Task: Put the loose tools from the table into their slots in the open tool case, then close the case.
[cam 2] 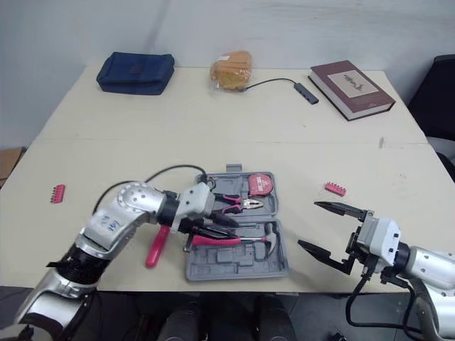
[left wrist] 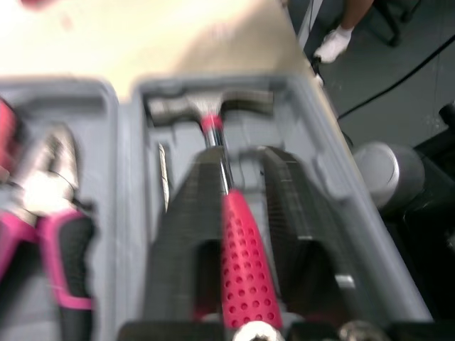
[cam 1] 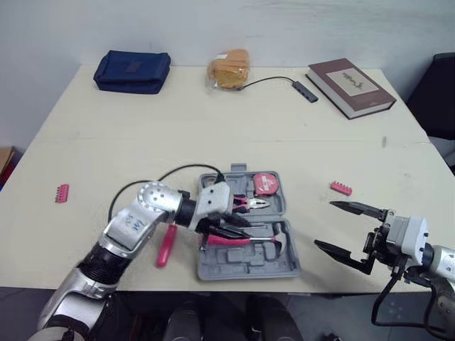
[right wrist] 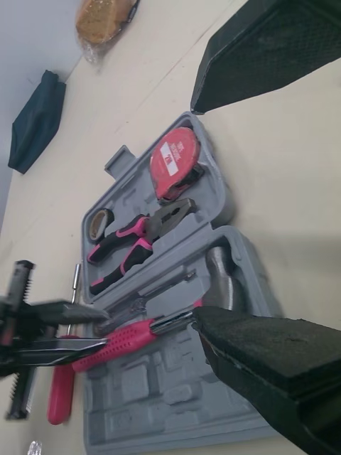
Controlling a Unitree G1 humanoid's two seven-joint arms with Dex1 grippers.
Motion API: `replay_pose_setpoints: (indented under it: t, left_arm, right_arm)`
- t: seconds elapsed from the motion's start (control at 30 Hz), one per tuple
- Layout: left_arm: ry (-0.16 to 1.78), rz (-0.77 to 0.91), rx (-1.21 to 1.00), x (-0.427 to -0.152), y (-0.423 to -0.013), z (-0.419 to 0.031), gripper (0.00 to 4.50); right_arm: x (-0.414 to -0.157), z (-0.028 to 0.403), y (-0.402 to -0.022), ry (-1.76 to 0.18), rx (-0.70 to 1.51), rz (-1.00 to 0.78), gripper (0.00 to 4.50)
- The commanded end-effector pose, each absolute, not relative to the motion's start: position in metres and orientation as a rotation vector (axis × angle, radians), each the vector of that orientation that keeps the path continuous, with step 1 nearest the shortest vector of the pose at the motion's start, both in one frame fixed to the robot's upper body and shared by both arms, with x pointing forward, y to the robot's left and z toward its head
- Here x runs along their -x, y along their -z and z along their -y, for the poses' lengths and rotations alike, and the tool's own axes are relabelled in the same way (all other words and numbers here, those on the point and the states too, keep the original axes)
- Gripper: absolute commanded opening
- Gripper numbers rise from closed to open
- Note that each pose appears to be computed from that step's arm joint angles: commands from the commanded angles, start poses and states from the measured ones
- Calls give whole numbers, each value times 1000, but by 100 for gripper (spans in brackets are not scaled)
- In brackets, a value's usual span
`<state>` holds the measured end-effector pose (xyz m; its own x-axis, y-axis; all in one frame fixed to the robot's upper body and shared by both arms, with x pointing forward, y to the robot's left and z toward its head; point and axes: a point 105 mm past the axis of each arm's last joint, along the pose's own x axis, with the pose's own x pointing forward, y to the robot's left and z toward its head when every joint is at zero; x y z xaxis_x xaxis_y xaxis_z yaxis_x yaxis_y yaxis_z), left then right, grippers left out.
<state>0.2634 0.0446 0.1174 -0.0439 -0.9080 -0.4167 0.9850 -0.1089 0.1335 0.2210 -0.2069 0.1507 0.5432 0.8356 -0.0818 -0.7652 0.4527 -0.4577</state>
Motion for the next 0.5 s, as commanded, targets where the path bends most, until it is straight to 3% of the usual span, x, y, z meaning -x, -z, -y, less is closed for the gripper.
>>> replay_pose_setpoints:
  t: [0.03,0.5]
  left_arm:
    - [1610,-173,-507,-264,-118,-44,6]
    - [1532,-422,-556,-263,-65,-53,6]
  right_arm:
    - [-218,209,-155,-978,498,194,450]
    - [-218,212,-153,-955,500,194,450]
